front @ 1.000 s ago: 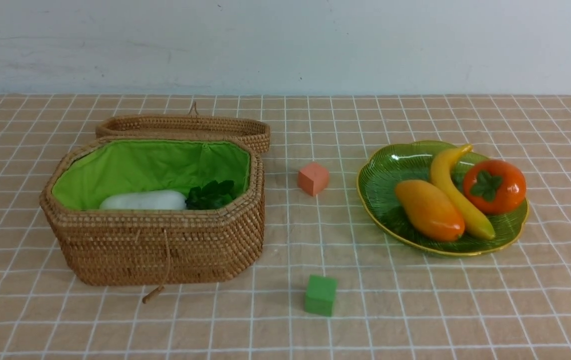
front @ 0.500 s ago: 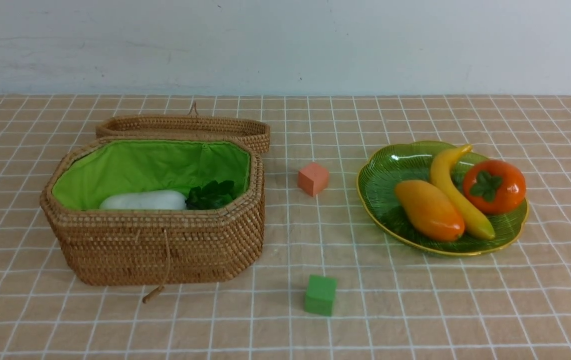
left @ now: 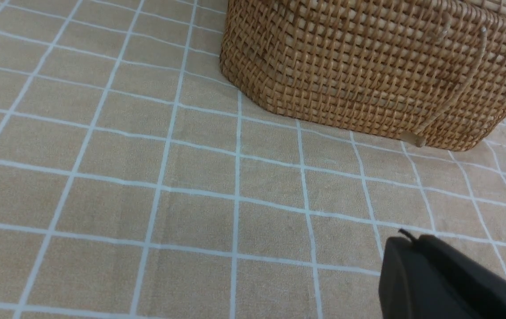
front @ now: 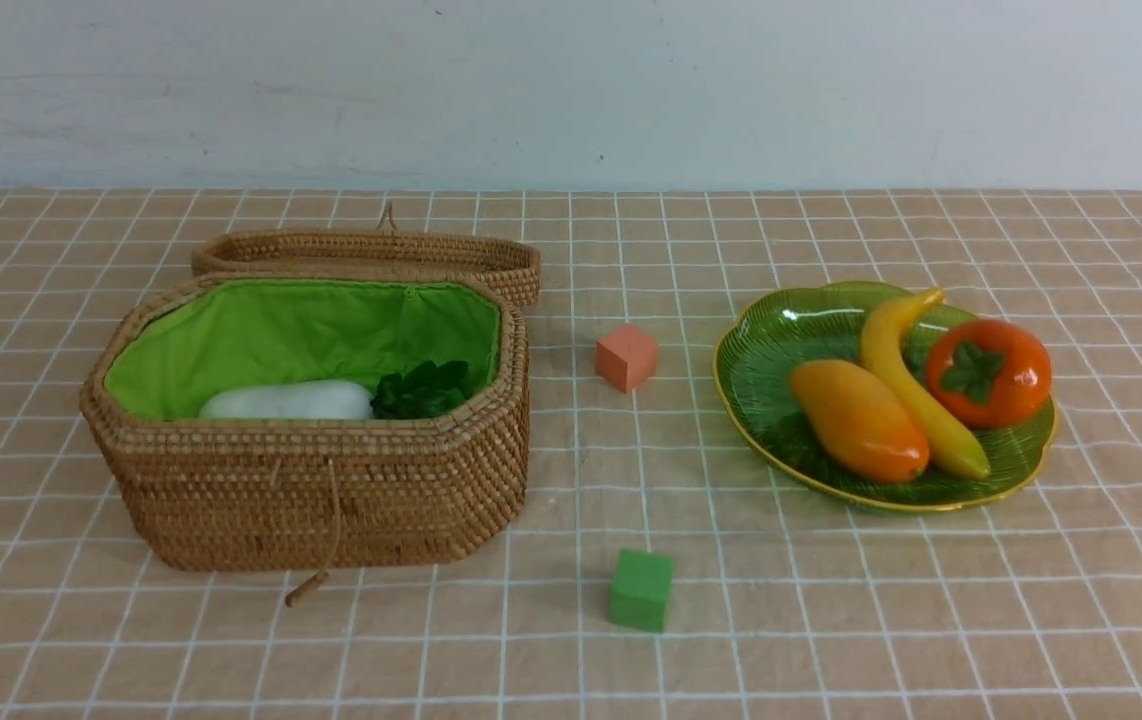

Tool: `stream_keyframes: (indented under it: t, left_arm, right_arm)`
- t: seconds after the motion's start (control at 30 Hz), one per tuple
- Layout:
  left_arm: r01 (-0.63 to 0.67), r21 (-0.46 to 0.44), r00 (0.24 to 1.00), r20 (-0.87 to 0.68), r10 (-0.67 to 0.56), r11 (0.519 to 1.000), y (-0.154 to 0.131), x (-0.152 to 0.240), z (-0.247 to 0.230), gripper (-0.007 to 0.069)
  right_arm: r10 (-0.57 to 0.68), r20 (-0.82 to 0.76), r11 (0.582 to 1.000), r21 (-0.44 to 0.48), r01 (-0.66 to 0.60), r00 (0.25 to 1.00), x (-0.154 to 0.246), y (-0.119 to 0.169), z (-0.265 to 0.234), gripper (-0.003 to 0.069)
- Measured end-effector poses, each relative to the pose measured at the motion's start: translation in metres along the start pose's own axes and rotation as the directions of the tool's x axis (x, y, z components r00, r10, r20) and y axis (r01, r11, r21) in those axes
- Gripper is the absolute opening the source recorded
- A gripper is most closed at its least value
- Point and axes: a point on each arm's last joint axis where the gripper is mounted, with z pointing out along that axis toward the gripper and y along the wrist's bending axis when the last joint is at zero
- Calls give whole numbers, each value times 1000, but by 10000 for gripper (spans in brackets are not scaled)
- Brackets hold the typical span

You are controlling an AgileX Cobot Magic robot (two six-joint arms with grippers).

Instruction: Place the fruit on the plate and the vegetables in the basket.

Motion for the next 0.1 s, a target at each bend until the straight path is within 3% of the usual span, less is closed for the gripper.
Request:
stream_keyframes:
  t: [0.1]
  left_arm:
    - [0,0,1000,0,0,1000,0,0,0,-5]
  right_arm:
    - [0,0,1000,0,0,1000,0,0,0,40]
